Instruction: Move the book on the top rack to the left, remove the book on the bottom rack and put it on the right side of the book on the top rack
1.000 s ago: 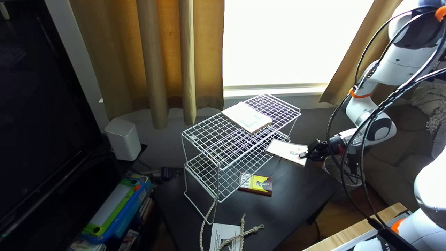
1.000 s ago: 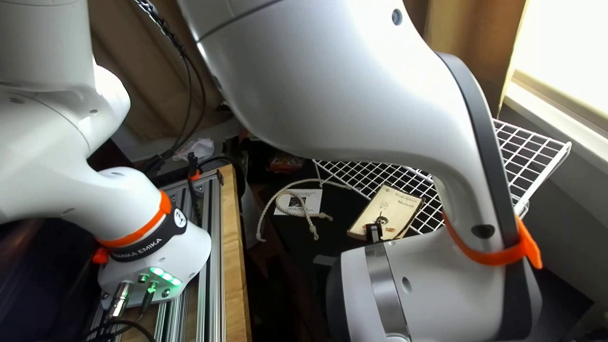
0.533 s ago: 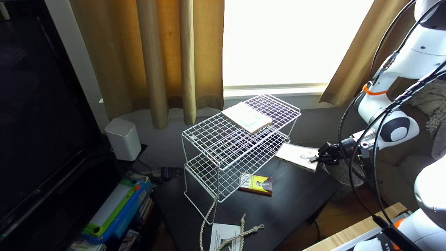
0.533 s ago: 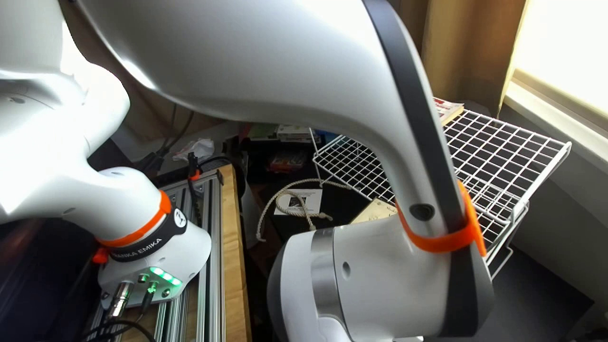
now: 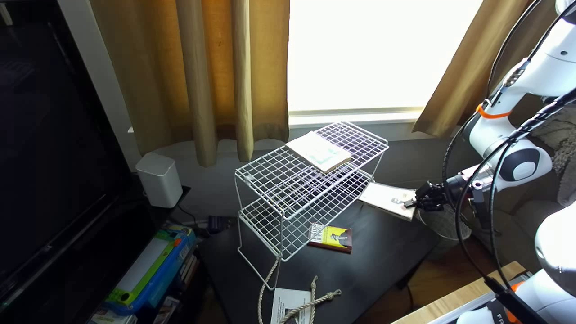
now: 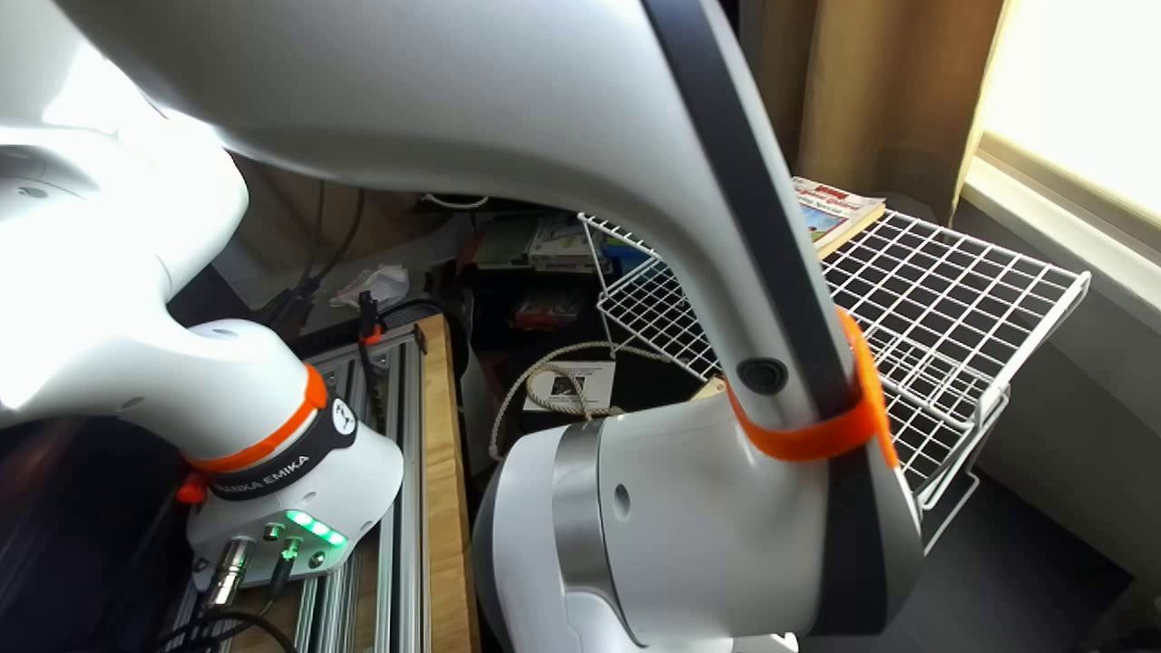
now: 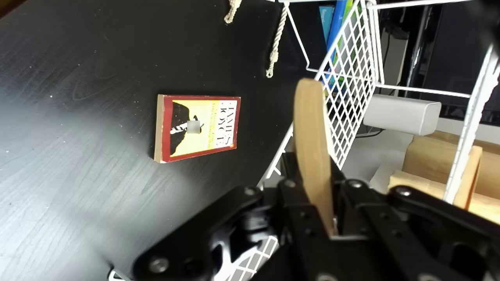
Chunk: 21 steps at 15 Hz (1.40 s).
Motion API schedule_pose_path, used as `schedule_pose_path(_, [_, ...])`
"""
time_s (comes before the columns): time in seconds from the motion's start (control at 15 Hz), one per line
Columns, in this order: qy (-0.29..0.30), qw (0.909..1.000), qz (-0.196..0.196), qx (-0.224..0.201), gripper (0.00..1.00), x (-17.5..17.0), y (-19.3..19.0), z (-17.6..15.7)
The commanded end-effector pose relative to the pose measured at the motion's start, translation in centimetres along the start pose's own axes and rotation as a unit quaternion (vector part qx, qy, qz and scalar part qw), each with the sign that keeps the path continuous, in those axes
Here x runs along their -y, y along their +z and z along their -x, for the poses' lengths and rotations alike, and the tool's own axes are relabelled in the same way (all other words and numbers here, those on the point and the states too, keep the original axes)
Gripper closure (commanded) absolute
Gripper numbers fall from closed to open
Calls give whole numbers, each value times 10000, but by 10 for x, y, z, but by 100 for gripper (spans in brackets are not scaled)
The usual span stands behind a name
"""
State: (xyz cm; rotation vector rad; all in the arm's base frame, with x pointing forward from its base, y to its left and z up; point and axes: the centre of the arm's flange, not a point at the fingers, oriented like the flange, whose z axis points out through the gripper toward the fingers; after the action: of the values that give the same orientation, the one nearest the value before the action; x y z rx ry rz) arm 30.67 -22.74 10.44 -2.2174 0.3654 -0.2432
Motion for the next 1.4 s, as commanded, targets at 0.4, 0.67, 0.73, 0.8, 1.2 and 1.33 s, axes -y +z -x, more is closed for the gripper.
schedule_pose_path(0.4, [-255, 9994, 67, -224, 96, 16, -54, 21])
schedule_pose_path(0.67, [-365, 9982, -100, -455, 96, 22, -69, 28])
schedule_pose_path(0.73, [-407, 9978, -124, -510, 96, 24, -70, 29])
schedule_pose_path(0.8, [-447, 9973, -176, -549, 96, 26, -72, 29])
schedule_pose_path(1.2, [-667, 9946, -372, -700, 96, 35, -81, 30])
schedule_pose_path(1.33, [-757, 9933, -456, -745, 96, 38, -85, 32])
